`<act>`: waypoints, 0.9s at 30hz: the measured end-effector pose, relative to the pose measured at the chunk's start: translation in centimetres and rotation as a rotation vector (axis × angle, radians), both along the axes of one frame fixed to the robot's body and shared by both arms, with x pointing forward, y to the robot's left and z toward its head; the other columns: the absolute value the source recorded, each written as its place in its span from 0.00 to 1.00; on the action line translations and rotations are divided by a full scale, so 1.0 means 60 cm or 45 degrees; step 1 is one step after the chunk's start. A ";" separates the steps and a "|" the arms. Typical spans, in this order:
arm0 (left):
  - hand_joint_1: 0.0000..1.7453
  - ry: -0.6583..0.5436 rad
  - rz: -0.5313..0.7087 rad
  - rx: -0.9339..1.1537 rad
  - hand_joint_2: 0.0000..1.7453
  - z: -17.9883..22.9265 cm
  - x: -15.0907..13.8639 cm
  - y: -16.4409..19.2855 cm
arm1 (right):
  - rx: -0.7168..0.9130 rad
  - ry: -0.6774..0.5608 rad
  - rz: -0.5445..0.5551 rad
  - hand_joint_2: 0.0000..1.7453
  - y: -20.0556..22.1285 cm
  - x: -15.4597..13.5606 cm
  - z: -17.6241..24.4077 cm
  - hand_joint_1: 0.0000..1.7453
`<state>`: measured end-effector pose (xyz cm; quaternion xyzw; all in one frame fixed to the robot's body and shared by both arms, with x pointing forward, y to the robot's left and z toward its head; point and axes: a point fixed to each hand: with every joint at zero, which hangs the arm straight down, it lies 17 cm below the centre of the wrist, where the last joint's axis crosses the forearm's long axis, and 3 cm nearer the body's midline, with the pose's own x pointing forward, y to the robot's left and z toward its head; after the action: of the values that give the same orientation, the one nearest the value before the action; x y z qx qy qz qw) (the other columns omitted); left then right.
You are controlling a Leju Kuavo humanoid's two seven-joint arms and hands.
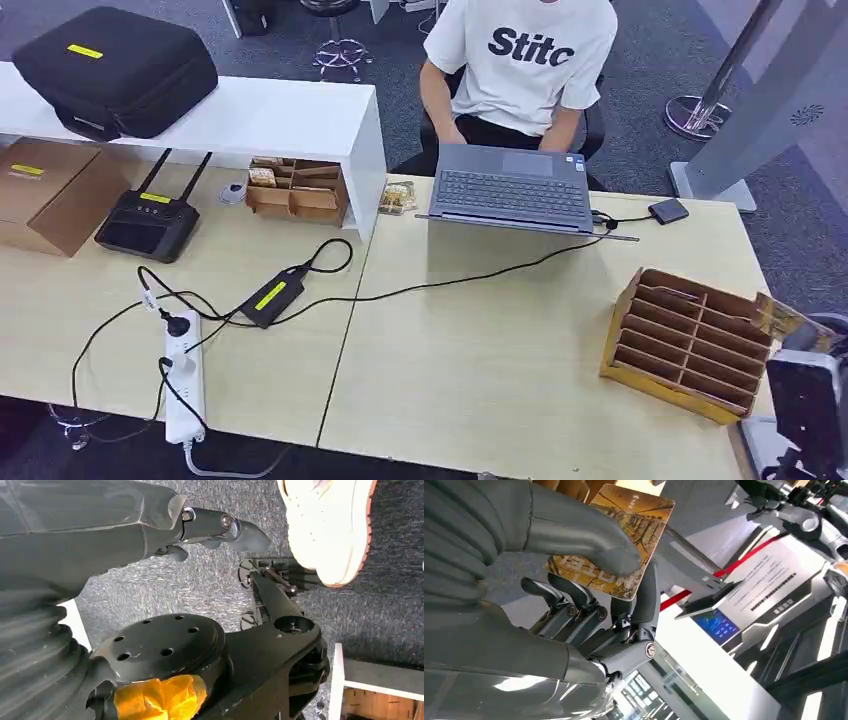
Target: Pass the card to the sensor for recognition and then transmit it.
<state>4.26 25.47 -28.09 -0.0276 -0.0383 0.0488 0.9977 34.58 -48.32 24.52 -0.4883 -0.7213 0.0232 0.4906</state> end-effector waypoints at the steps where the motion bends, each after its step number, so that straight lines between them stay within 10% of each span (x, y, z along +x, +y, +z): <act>1: 0.00 -0.001 0.003 0.001 1.00 0.000 0.000 0.000 | 0.004 -0.003 -0.011 1.00 -0.006 -0.005 0.000 1.00; 27: 0.00 0.003 0.041 0.009 1.00 -0.001 0.000 0.003 | 0.110 0.426 -0.346 1.00 -0.181 -0.088 -0.138 1.00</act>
<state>4.27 25.65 -28.12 -0.0234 -0.0377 0.0645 0.9969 29.27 -59.19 16.23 -0.5489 -0.5578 0.0068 0.6225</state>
